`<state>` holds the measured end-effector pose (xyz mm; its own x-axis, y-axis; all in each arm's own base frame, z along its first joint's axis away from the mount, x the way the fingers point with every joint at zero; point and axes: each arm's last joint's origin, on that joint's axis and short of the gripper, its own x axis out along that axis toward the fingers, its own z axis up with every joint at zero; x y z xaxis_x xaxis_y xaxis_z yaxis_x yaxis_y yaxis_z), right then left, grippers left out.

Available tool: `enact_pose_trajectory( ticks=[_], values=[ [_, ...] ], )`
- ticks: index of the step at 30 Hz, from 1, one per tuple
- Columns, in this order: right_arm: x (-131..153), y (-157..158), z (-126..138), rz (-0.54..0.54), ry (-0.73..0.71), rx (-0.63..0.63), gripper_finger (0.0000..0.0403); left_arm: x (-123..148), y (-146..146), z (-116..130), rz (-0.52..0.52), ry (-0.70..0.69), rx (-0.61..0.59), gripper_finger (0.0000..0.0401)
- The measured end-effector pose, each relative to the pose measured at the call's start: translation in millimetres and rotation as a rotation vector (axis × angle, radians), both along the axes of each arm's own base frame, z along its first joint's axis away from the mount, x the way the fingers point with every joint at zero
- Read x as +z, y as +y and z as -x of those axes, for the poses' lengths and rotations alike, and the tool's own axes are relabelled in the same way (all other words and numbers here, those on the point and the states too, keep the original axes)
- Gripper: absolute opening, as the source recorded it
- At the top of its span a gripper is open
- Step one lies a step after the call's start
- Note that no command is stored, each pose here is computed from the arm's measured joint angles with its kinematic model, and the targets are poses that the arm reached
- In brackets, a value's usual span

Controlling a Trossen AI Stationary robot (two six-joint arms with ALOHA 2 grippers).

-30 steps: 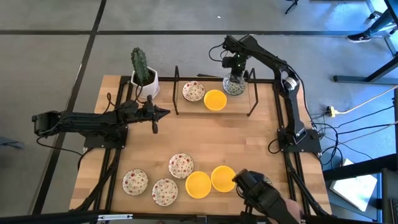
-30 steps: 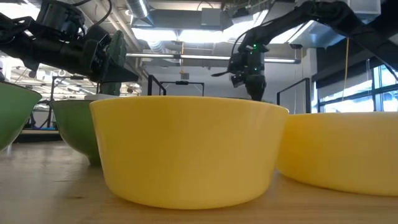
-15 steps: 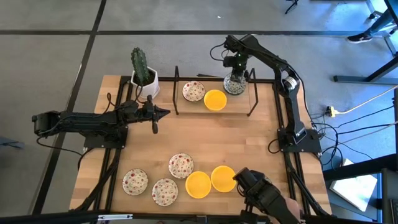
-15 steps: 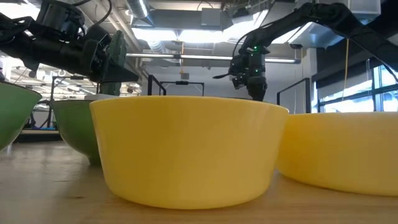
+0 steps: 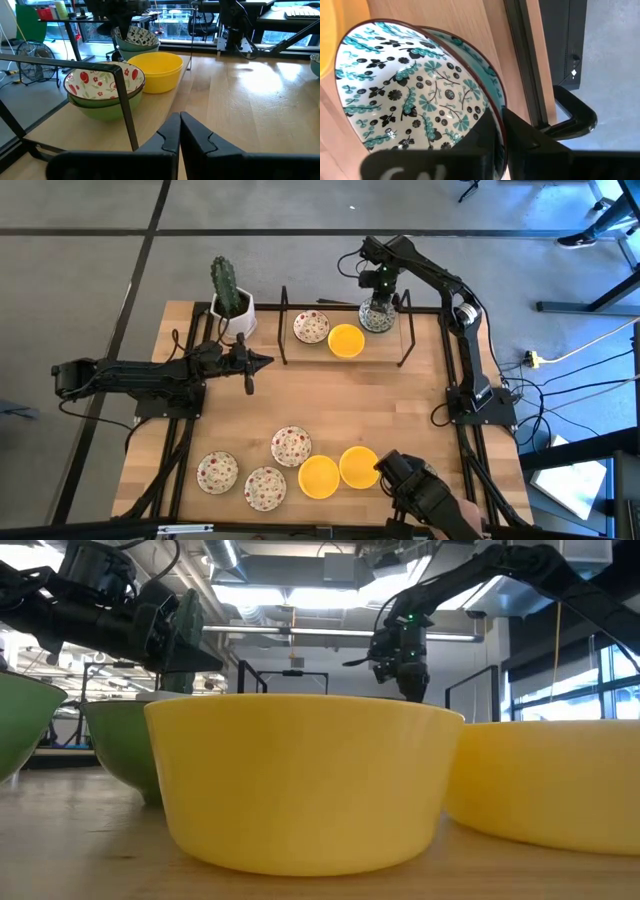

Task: Pick & Place Mini bowls
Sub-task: Stack the blue black bowl on top of the blue black bowl on the shelf

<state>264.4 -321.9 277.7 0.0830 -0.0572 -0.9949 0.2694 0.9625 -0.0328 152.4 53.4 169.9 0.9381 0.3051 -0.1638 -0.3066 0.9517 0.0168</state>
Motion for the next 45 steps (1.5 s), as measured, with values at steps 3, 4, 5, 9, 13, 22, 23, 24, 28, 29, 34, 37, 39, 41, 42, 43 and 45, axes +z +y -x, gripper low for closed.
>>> enact_pose_trajectory(
  ticks=[3, 4, 5, 9, 13, 22, 23, 24, 28, 29, 34, 37, 39, 41, 42, 43, 45],
  values=[
    [0, 0, 0, 0.0, 0.0, -0.001, 0.0024, 0, 0, 0, -0.001, 0.0, 0.0, 0.0004],
    [0, 0, 0, 0.0, 0.0, -0.002, 0.0023, 0, 0, 0, -0.005, 0.002, -0.001, 0.0004],
    [0, 0, 0, 0.0, 0.0, -0.002, 0.0022, 0, 0, 0, -0.008, 0.003, -0.002, 0.0004],
    [0, 0, 0, -0.003, 0.001, -0.006, 0.0021, 0, 0, 0, -0.009, 0.003, -0.002, 0.0005],
    [0, 0, 0, -0.001, -0.001, -0.018, 0.0024, 0, 0, 0, -0.009, 0.004, -0.002, 0.0004],
    [0, 0, 0, -0.002, -0.002, -0.029, 0.0025, 0, 0, 0, -0.009, 0.004, -0.002, 0.0008],
    [0, 0, 0, -0.006, 0.001, -0.029, 0.0025, 0, 0, 0, -0.008, 0.004, -0.002, 0.0007],
    [0, 1, 1, -0.012, 0.006, -0.029, 0.0025, 0, 0, 0, -0.008, 0.004, -0.002, 0.0006],
    [0, 2, 1, -0.02, 0.013, -0.037, 0.0022, 0, 0, 0, -0.008, 0.004, -0.001, 0.0004],
    [0, 2, 1, -0.019, 0.012, -0.038, 0.0022, 0, 0, 0, -0.008, 0.004, -0.002, 0.0005],
    [0, 0, 0, 0.007, 0.012, -0.056, 0.0036, 0, 0, 0, -0.008, 0.004, -0.002, 0.0008],
    [-3, 0, 1, 0.004, 0.015, -0.057, 0.0036, 0, 0, 0, -0.008, 0.004, -0.002, 0.0007],
    [-7, 0, 1, -0.002, 0.021, -0.056, 0.0031, 0, 0, 0, -0.008, 0.004, -0.002, 0.0005],
    [-12, 1, 2, -0.007, 0.041, -0.054, 0.0027, 0, 0, 0, -0.008, 0.004, -0.001, 0.0004],
    [-13, 1, 2, -0.005, 0.051, -0.052, 0.0026, 0, 0, 0, -0.008, 0.004, -0.001, 0.0004],
    [-14, 1, 3, -0.002, 0.06, -0.051, 0.0027, 0, 0, 0, -0.008, 0.004, -0.001, 0.0005],
    [-17, 1, 3, 0.002, 0.065, -0.052, 0.0033, 0, 0, 0, -0.007, 0.004, -0.001, 0.0006]
  ],
)
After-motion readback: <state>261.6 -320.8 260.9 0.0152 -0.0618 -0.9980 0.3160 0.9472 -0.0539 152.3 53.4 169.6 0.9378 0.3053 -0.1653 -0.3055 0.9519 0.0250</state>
